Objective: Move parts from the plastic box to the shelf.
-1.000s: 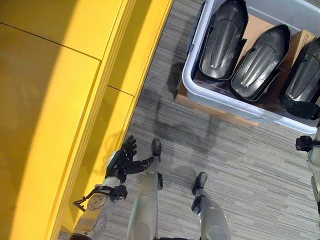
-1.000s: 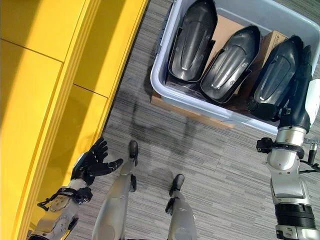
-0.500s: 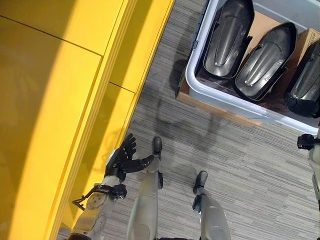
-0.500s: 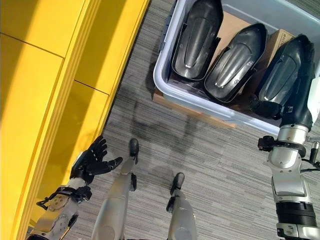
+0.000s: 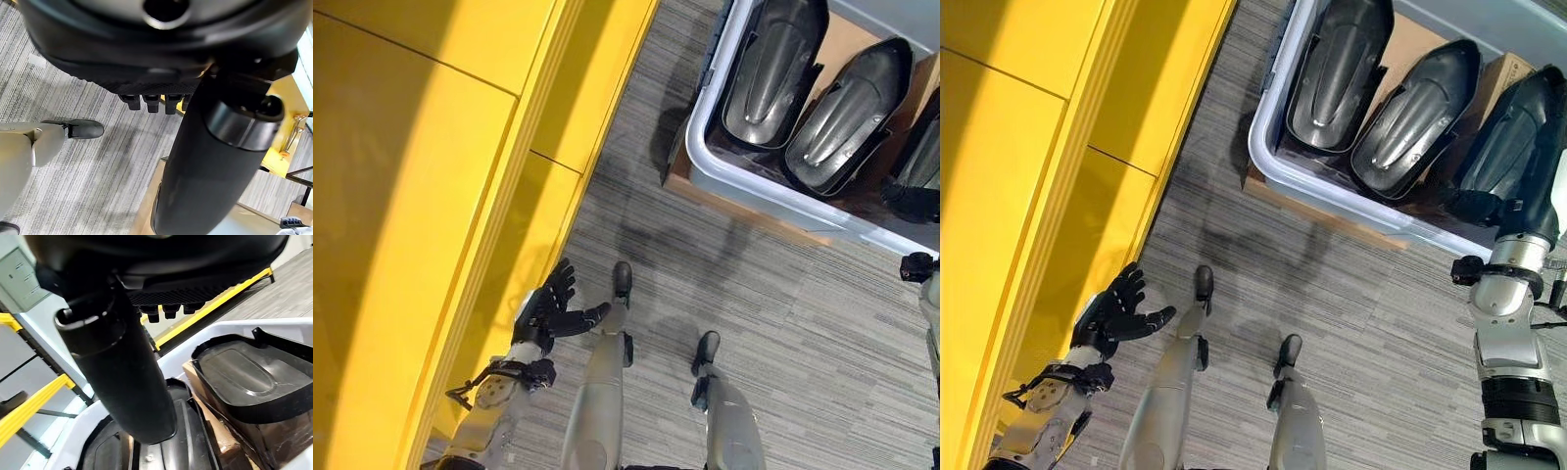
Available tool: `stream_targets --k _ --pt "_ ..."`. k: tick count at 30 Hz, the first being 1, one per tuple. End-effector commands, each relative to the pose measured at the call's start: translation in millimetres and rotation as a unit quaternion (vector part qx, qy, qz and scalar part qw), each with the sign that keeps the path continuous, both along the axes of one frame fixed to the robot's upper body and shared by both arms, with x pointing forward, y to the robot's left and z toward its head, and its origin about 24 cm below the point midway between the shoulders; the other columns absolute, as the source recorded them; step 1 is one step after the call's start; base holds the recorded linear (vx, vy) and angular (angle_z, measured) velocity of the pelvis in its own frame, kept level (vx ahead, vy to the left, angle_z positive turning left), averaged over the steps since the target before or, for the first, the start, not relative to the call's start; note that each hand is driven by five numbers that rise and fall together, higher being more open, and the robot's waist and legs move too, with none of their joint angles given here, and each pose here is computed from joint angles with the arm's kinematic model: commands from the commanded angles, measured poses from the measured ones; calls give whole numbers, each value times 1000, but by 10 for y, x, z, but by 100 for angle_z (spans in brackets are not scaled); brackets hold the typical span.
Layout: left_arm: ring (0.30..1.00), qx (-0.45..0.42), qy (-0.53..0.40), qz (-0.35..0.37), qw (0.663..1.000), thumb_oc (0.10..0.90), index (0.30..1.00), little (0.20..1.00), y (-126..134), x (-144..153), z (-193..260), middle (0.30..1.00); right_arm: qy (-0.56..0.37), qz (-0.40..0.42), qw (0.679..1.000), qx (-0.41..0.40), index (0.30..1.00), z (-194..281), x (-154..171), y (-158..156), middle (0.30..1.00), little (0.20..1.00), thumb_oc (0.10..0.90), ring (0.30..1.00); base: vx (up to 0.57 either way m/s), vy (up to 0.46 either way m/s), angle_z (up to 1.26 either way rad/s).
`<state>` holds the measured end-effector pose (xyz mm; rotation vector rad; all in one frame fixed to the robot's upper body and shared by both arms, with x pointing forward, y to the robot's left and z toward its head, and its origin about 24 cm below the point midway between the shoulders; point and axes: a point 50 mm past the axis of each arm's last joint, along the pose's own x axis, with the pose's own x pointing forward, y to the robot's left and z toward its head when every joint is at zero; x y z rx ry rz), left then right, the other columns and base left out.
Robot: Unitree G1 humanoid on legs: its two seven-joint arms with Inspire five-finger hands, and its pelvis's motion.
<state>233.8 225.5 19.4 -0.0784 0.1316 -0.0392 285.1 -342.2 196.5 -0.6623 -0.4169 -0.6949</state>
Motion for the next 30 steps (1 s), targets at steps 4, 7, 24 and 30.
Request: stream_targets --k 4,7,24,30 --pt "1000 3 -63 -6 998 900 1000 1000 -7 1 227 1000 -110 -38 992 -38 1000 656 -64 -160 1000 1000 900 1000 17 -3 0" --pt "1000 3 -63 -8 998 900 1000 1000 -17 -2 223 1000 -103 -44 993 -35 1000 651 -22 -175 1000 1000 900 1000 0 0 0" --pt "1000 1 -72 -6 997 900 1000 1000 -35 3 258 1000 -35 -98 995 -7 1000 557 211 -359 1000 1000 900 1000 -2 -2 -1" --pt "1000 2 -76 -5 997 900 1000 1000 -35 4 275 1000 -4 -125 992 -21 1000 563 255 -431 1000 1000 900 1000 3 -4 0"
